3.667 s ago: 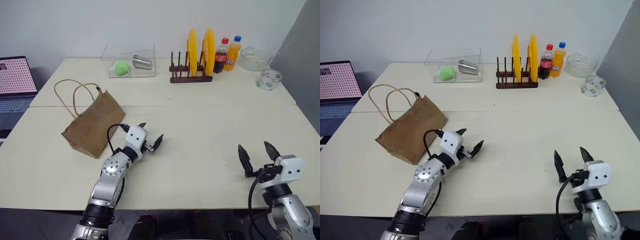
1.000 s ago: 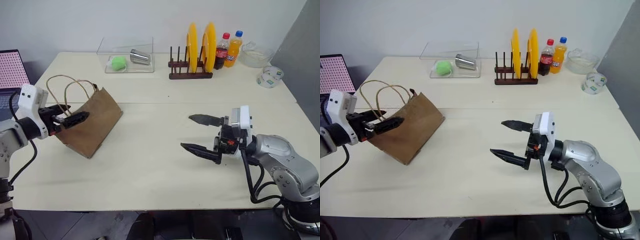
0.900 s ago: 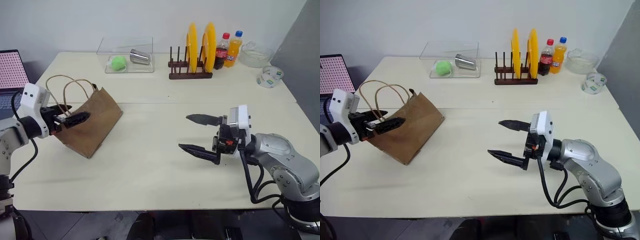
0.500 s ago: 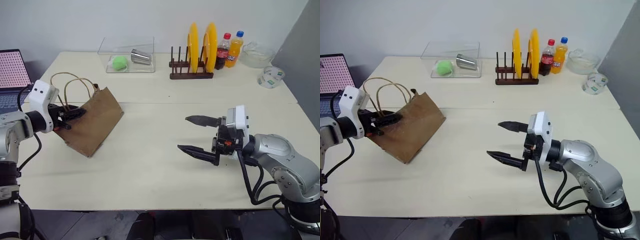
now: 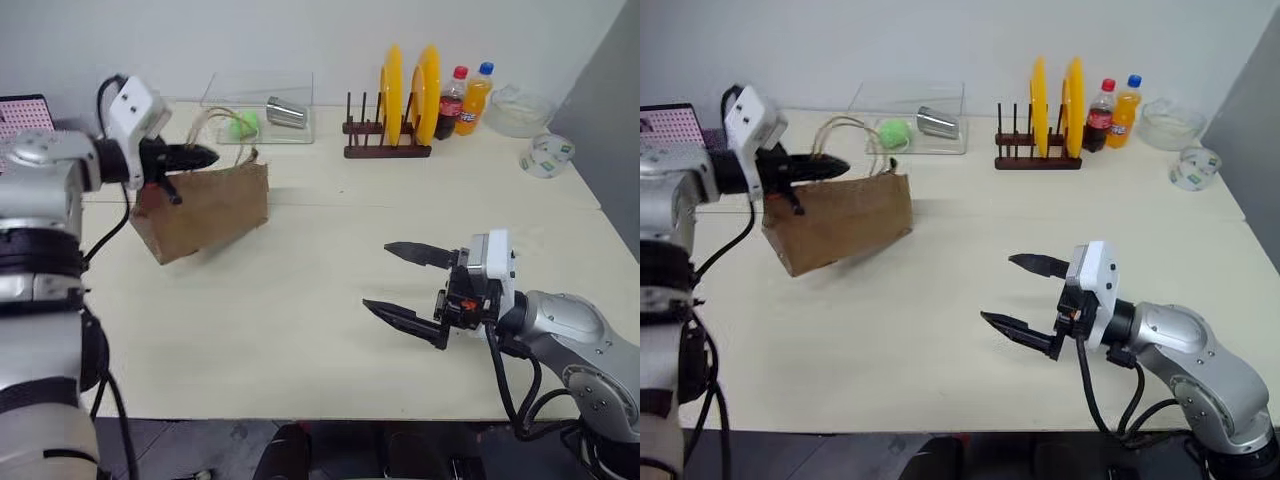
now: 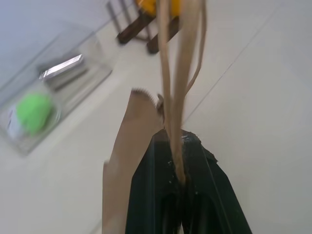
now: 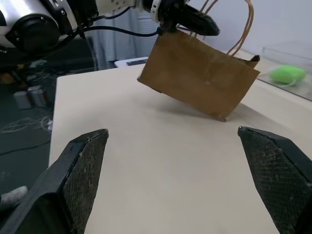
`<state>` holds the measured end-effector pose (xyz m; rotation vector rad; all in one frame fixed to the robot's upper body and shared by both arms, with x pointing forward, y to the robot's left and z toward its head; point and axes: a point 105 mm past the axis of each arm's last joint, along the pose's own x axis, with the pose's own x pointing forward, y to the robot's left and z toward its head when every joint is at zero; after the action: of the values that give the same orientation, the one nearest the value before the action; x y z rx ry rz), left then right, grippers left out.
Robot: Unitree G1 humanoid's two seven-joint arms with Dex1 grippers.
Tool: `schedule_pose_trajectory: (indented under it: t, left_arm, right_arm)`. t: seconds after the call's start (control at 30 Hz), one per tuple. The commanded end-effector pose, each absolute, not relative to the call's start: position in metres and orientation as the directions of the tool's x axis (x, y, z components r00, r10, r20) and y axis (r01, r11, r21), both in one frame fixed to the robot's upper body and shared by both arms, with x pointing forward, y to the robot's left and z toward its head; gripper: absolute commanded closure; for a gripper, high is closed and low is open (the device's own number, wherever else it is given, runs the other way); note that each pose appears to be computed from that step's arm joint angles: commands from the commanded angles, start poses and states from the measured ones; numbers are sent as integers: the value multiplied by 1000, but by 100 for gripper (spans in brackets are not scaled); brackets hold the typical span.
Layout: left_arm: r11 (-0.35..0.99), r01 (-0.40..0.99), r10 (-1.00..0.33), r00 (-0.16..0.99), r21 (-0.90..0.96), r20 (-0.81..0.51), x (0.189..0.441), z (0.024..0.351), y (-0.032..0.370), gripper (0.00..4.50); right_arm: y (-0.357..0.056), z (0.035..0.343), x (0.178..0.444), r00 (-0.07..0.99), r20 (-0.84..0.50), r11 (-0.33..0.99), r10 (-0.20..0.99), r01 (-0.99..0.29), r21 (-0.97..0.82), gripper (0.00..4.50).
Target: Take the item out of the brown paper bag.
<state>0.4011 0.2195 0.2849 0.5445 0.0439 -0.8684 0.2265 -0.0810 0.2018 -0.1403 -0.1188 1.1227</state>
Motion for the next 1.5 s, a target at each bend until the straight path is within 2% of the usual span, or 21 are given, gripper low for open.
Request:
schedule_pose_trajectory:
  t: [0.03,0.13,0.23,0.57,0.77,0.97,1.23,1.33,1.5]
  left_arm:
    - [420,761,-769,587,494,-251,404,294,199,443]
    - [330,793,-832,501,512,-240,410,294,165,443]
    - [287,791,-851,470,540,-236,413,302,147,443]
    - [360,749,-807,549,556,-218,419,312,165,443]
    - [425,742,-731,619,519,-287,413,297,212,443]
    - [483,754,-671,645,444,-366,398,268,255,443]
    - [546,759,-662,650,354,-373,386,245,268,443]
    - [583,744,-650,669,328,-360,379,242,268,384]
    - [621,728,-637,684,290,-356,357,247,275,236]
  right_arm:
    - [-84,211,221,476,57,477,878,-853,-214,0]
    - [-85,207,216,532,62,533,845,-822,-200,0]
    - [-85,203,206,578,68,580,813,-795,-176,0]
    - [-85,202,199,614,73,616,786,-770,-165,0]
    - [-73,204,196,524,63,528,849,-838,-140,0]
    - [-66,207,209,441,36,440,897,-883,-162,0]
    - [-53,214,222,330,16,326,944,-922,-206,0]
    - [-49,217,226,292,9,286,956,-932,-223,0]
    - [-49,217,230,271,5,265,963,-936,-233,0]
